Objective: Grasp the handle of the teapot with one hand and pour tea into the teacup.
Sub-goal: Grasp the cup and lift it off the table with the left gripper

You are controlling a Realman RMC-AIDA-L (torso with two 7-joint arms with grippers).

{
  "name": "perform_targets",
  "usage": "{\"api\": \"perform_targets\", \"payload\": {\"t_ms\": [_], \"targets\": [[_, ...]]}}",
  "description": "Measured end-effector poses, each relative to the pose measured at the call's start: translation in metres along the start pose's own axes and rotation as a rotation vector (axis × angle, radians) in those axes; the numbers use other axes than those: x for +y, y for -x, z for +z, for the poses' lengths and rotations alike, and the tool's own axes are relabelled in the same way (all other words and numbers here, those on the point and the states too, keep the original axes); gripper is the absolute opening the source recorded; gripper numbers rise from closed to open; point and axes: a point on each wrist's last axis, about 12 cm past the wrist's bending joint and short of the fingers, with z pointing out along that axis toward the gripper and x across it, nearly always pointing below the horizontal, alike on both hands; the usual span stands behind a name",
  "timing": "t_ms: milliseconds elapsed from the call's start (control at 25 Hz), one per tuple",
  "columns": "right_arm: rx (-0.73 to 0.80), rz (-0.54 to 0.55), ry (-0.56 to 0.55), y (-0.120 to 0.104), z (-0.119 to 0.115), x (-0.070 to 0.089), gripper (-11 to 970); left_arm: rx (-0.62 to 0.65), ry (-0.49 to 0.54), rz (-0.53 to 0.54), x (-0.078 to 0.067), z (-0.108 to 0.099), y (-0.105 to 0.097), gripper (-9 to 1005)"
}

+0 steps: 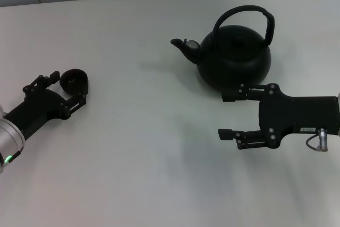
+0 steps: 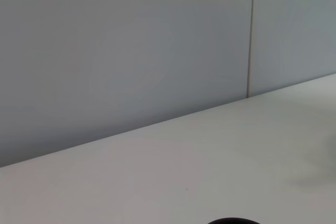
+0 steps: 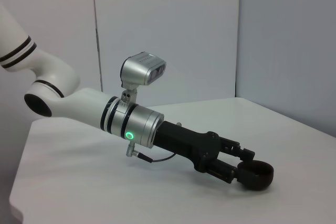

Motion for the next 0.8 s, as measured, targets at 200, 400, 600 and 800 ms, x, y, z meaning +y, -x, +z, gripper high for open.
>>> {"api": "perform_targets", "payload": {"t_ms": [200, 400, 600, 800], "targets": [[-0.001, -0.004, 0.001, 0.0, -0.0001, 0.0002, 785, 0.004, -0.006, 0.002, -0.001, -0.0002, -0.0008, 704], [-0.003, -0.005, 0.001, 0.0005, 0.0004, -0.0002, 785, 0.007, -0.006, 0.002, -0.0013, -0.0004, -0.0014, 694], [-0.01, -0.005, -0.003, 0.001, 0.0004, -0.0004, 785, 0.009, -0.01, 0.005, -0.0017, -0.0004, -0.0016, 685], [-0.022, -0.005, -0.011, 0.0016, -0.0003, -0.0004, 785, 0.015, -0.028, 0.022, -0.004, -0.0001, -0.0023, 676]]}}
